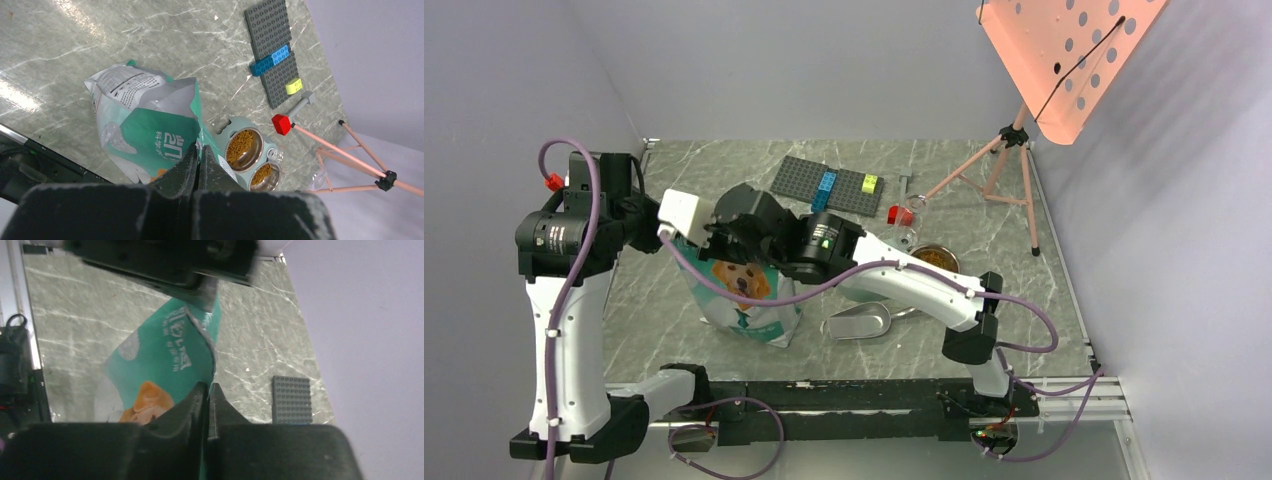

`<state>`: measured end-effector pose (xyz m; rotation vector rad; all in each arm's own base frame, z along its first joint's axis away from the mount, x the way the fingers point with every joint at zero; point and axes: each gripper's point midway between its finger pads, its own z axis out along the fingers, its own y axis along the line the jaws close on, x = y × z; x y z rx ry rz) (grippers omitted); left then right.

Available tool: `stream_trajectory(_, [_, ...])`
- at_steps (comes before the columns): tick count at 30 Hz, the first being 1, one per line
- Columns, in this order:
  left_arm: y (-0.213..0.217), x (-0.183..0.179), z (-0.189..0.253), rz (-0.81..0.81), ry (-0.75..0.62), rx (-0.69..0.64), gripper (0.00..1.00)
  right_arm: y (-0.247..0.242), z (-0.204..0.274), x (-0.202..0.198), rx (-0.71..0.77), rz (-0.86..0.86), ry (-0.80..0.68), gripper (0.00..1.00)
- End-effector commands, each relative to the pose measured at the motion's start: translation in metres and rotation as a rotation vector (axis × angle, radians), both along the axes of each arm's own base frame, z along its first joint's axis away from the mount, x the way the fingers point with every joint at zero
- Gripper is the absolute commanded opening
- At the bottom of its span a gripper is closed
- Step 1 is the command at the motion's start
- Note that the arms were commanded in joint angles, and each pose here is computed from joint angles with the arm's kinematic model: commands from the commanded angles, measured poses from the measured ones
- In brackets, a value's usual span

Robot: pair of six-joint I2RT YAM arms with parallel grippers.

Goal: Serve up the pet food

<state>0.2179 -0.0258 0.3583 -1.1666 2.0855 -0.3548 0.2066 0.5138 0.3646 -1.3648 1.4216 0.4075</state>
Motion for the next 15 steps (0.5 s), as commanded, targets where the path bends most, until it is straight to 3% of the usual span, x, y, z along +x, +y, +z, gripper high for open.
stream_trajectory(1, [0.001, 0.000, 0.028, 0.028, -0.143, -0.043, 0.00, -0.011, 0.018, 0.008, 0.008, -0.092, -0.100, 0.00])
stream_trajectory(8, [0.014, -0.001, 0.026, 0.084, -0.117, -0.015, 0.00, -0.039, 0.006, -0.011, -0.088, -0.092, -0.063, 0.00])
stream_trajectory(10, [0.014, -0.001, 0.026, 0.085, -0.124, -0.024, 0.00, -0.044, 0.009, -0.011, -0.074, -0.112, -0.056, 0.15])
stream_trajectory(15, [0.019, -0.003, 0.026, 0.098, -0.130, -0.007, 0.00, -0.060, 0.011, -0.006, -0.083, -0.154, -0.080, 0.16])
